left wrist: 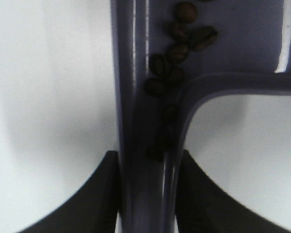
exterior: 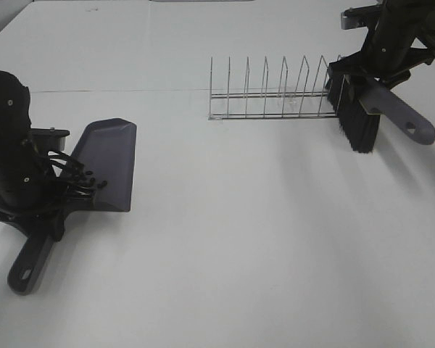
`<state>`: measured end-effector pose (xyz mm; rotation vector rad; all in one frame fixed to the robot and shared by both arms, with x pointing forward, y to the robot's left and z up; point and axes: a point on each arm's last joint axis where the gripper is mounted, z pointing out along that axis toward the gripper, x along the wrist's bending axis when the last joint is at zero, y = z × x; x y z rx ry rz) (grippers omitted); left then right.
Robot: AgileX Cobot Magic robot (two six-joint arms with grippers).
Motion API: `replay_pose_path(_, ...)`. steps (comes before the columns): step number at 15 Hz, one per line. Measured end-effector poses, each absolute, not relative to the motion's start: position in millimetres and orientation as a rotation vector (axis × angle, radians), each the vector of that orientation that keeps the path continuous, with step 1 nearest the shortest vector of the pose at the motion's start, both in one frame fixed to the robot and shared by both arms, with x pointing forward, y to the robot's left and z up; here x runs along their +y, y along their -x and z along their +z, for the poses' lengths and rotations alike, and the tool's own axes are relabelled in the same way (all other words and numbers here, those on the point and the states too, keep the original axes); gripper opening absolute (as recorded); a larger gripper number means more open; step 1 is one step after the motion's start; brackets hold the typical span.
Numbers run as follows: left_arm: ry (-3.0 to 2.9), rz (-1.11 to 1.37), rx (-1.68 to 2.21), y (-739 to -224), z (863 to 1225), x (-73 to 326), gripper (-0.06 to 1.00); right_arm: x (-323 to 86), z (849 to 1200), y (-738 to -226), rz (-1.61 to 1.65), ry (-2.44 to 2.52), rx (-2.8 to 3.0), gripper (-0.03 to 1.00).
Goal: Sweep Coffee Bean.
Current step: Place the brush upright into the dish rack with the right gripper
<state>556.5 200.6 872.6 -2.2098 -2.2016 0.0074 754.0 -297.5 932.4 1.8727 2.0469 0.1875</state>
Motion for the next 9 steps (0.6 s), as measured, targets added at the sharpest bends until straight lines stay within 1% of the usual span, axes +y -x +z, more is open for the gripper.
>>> replay_pose_path(1,2.208,0.010,-2.205,-556.5,872.6,200.4,0.27,-298.1,933.1,-754.4,0.182,-1.865,2.044,0.67)
replay_pose_path(2,2.205,0.015,-2.212,-556.4,872.6,200.1,0.27,-298.7,933.1,-754.2,0.174,-1.860,2.044,0.72)
replay_pose_path(3,2.201,0.026,-2.223,-556.4,872.6,199.3,0.27,-298.8,932.9,-753.6,0.166,-1.865,2.048,0.75)
replay_pose_path(9,2.230,0.065,-2.314,-565.6,881.3,190.2,0.27,-299.1,931.5,-749.3,0.119,-1.897,2.069,0.76)
